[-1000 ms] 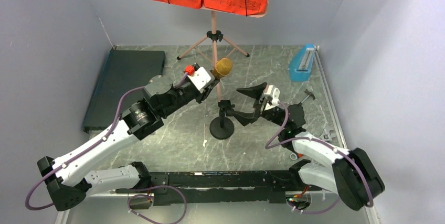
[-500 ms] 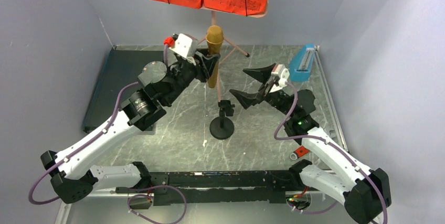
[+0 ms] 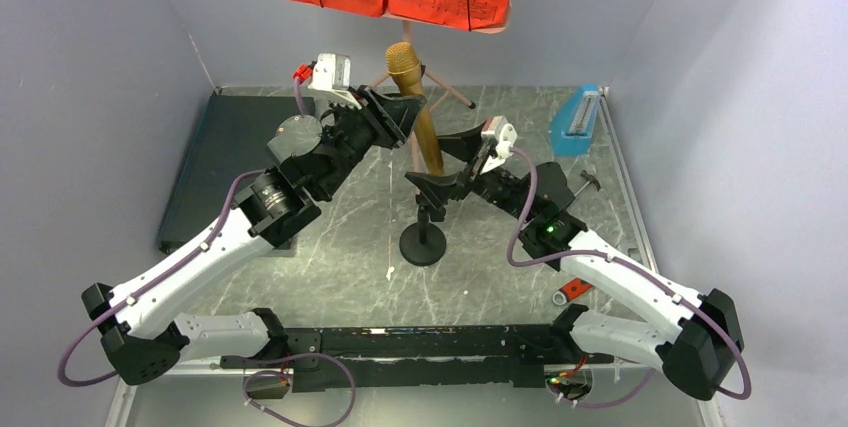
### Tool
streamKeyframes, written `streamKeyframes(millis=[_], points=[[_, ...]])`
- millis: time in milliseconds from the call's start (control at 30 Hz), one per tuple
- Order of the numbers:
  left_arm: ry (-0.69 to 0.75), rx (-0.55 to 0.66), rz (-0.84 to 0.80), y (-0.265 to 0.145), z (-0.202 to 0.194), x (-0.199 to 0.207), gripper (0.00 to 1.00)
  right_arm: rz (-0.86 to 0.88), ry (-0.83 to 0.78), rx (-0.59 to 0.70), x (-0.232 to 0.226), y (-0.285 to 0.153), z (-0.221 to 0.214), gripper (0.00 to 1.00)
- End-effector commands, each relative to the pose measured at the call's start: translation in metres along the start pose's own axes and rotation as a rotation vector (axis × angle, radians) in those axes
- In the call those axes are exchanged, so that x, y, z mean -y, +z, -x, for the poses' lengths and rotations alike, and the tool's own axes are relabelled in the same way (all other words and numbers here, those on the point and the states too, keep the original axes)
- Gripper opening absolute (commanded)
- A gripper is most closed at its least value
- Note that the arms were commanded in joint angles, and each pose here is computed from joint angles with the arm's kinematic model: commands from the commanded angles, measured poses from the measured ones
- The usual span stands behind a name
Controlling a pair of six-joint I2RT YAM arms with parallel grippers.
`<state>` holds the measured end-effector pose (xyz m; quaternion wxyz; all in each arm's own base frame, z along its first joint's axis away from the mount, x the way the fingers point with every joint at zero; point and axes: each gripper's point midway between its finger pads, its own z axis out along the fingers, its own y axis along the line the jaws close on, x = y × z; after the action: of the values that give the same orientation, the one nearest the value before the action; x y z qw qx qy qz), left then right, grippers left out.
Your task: Pack up the instrument practice props
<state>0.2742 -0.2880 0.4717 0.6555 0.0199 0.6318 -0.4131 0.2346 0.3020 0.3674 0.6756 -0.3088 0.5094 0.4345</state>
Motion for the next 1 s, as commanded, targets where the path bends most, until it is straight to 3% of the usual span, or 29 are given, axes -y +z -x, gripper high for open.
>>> streamKeyframes(millis=[0, 133, 300, 333, 433, 633, 733, 967], points=[[-0.123, 0.070, -0.004, -0.004, 0.023, 0.008, 0.03, -0.095, -0.036, 0.086, 0.015, 0.007, 0.029, 0.78], [-0.142, 0.058, 0.017, -0.007, 0.016, 0.002, 0.03, -0.101, -0.040, 0.072, 0.015, 0.008, 0.028, 0.54], [-0.103, 0.044, 0.067, -0.012, 0.010, -0.012, 0.03, -0.134, -0.010, 0.068, 0.017, 0.006, 0.027, 0.04], [-0.086, 0.042, 0.084, -0.014, 0.008, -0.016, 0.04, -0.147, 0.003, 0.062, 0.019, 0.004, 0.026, 0.00], [-0.024, 0.052, 0.138, -0.021, 0.011, -0.030, 0.18, -0.201, 0.026, 0.045, 0.024, -0.004, 0.022, 0.00], [0.209, 0.088, 0.249, -0.051, 0.025, -0.064, 0.65, -0.351, 0.046, -0.066, 0.041, -0.034, 0.006, 0.00], [0.335, 0.105, 0.319, -0.065, 0.035, -0.082, 0.77, -0.468, 0.032, -0.099, 0.056, -0.055, 0.007, 0.00], [0.626, 0.099, 0.484, -0.093, 0.044, -0.122, 0.91, -0.843, 0.079, -0.190, 0.098, -0.117, -0.012, 0.00]])
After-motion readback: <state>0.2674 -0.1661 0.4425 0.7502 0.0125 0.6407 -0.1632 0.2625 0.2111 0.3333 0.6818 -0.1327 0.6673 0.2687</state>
